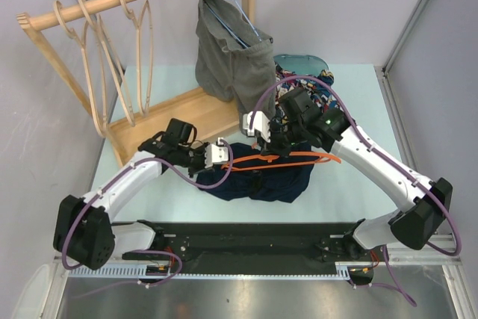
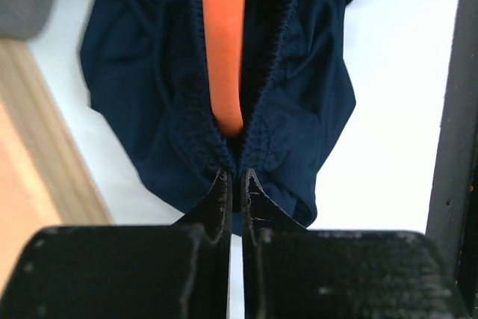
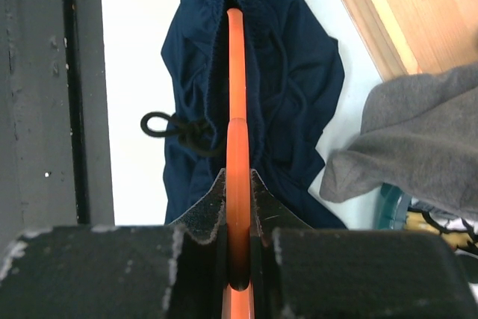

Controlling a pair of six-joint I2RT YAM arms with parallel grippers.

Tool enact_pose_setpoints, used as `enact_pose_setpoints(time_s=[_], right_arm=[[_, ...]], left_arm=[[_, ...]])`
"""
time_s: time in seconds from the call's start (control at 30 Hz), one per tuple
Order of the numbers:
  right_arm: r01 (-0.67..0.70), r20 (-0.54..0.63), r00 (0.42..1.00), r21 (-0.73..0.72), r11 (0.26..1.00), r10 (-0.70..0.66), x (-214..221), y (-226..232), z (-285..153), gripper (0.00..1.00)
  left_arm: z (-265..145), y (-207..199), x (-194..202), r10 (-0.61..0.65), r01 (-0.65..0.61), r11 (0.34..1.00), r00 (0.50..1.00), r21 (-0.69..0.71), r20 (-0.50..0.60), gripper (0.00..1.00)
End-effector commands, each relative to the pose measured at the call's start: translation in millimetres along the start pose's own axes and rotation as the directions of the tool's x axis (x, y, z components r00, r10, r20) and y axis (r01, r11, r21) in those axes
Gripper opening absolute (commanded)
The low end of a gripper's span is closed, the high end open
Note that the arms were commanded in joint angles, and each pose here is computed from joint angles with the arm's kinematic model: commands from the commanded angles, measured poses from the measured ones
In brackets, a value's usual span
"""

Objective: Place the shorts on the hanger

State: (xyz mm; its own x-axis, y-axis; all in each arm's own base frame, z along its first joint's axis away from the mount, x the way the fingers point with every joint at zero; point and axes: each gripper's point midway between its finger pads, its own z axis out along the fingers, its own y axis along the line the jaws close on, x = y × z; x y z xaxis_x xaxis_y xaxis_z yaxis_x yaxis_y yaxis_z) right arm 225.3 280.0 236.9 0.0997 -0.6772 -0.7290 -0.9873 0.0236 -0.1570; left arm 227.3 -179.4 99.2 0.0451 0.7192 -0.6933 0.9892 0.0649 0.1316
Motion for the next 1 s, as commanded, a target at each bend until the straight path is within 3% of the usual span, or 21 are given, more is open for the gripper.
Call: enact_pose_setpoints(time_s=[0.0,0.33,0.37,0.4,0.5,0.6,0.8,0.97], right_arm=[[0.028,0.091,0.995,-0.009,1.0,-0.027,-19.6,-3.7,10.9,0.0],[0.061,0.234,0.971,-0.026,0.998,-0.053,-40.3,-6.5,31.7,0.0],[0.062,0.247,0.968,-0.041,0.997,-0.05,-40.5,-4.9,33.4,0.0],[0.06,0.252,0.967,-0.046,0.997,-0.046,-39.0,-4.9,34.4,0.0],[0.066,0.266,0.963,-0.05,0.997,-0.05,-36.5,-6.5,36.4,0.0],[0.075,0.277,0.959,-0.055,0.996,-0.057,-35.5,-6.8,36.2,0.0],[0.099,0.29,0.954,-0.069,0.993,-0.075,-33.9,-3.9,38.3,0.0],[0.095,0.302,0.95,-0.053,0.994,-0.075,-37.8,-8.2,40.8,0.0]], left_arm=[[-22.6,3.5,-48.1,0.076,-0.074,0.997,0.989,-0.019,0.127,0.01],[-35.5,4.5,-77.8,0.106,-0.1,0.994,0.978,-0.043,0.18,0.02],[-36.0,6.2,-76.6,0.097,-0.089,0.995,0.98,-0.053,0.172,0.07],[-36.6,6.5,-74.3,0.089,-0.081,0.995,0.983,-0.056,0.161,0.25],[-43.6,3.9,-65.4,0.055,-0.048,0.998,0.986,-0.051,0.159,0.55],[-50.4,5.8,-37.9,0.033,-0.024,0.998,0.991,-0.066,0.131,0.69],[-36.8,5.1,-25.4,0.061,-0.053,0.996,0.989,-0.067,0.133,0.79],[-23.0,7.6,-41.5,0.078,-0.074,0.997,0.979,-0.03,0.188,0.78]])
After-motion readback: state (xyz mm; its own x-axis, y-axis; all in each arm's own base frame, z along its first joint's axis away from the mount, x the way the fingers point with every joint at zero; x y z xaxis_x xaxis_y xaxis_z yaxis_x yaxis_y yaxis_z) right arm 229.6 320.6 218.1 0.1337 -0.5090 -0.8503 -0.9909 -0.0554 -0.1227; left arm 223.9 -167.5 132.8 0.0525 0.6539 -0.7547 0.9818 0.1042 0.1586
